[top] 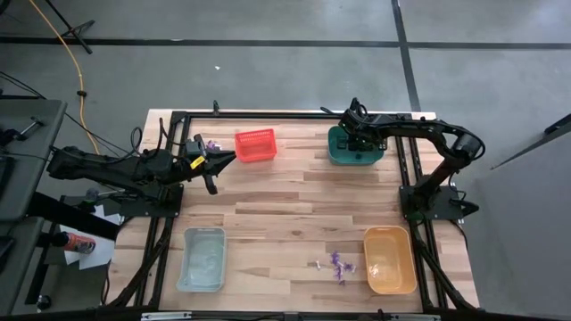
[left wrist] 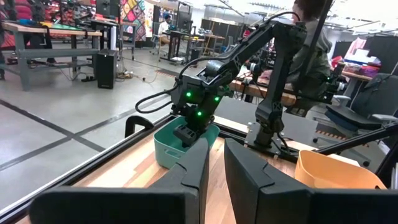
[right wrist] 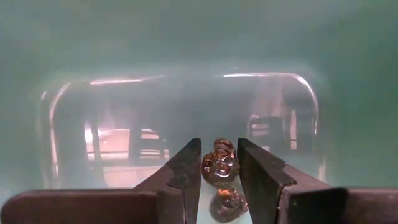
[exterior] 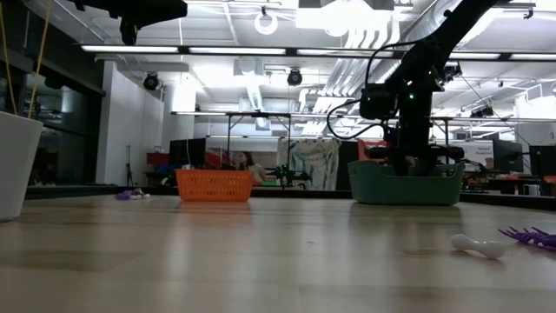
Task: Sort Halloween decoration
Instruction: Put the black skull toy into the green bin
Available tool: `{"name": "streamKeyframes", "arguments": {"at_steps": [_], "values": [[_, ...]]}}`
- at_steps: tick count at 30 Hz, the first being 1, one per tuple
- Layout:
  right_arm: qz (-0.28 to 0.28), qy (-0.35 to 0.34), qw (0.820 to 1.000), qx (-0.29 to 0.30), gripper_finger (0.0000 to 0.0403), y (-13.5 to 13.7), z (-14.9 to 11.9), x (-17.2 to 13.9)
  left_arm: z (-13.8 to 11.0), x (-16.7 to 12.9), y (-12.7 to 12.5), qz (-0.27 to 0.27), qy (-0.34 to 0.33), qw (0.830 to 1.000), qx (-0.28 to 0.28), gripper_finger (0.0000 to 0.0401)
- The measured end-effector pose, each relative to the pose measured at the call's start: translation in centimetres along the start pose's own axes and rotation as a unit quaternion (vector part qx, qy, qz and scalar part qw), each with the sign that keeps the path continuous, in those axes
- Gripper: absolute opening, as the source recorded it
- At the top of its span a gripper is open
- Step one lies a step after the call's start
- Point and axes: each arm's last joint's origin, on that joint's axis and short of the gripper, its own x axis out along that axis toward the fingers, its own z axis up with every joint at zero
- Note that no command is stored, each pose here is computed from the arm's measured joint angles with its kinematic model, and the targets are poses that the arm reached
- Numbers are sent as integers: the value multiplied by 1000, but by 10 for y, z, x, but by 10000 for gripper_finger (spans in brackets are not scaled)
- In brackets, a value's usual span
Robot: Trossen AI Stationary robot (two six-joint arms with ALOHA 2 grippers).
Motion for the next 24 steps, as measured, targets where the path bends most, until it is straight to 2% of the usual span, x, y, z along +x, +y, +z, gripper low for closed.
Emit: {"name": "streamKeyframes", "arguments": {"at_steps": [10, 13, 16, 18, 20, 22, 24], "values": [[19, -5, 1000, -24, 218, -4, 2, -13, 0, 0, 0, 0, 0, 1000, 0, 42], [48, -29, 997, -48, 234, -4, 6, -29, 0, 0, 0, 0, 0, 1000, 1, 42], [101, -71, 990, -73, 235, -5, 11, -58, 0, 0, 0, 1, 0, 1000, 1, 42], [154, -103, 979, -91, 236, -7, 11, -80, 0, 0, 0, 1, 0, 1000, 1, 42], [222, -134, 959, -114, 236, -8, 9, -106, 0, 0, 0, 1, 0, 1000, 1, 42], [294, -166, 930, -145, 236, -10, 3, -132, 0, 0, 0, 1, 0, 1000, 1, 42], [360, -197, 894, -182, 236, -12, -7, -156, 0, 0, 0, 1, 0, 1000, 1, 42]]}}
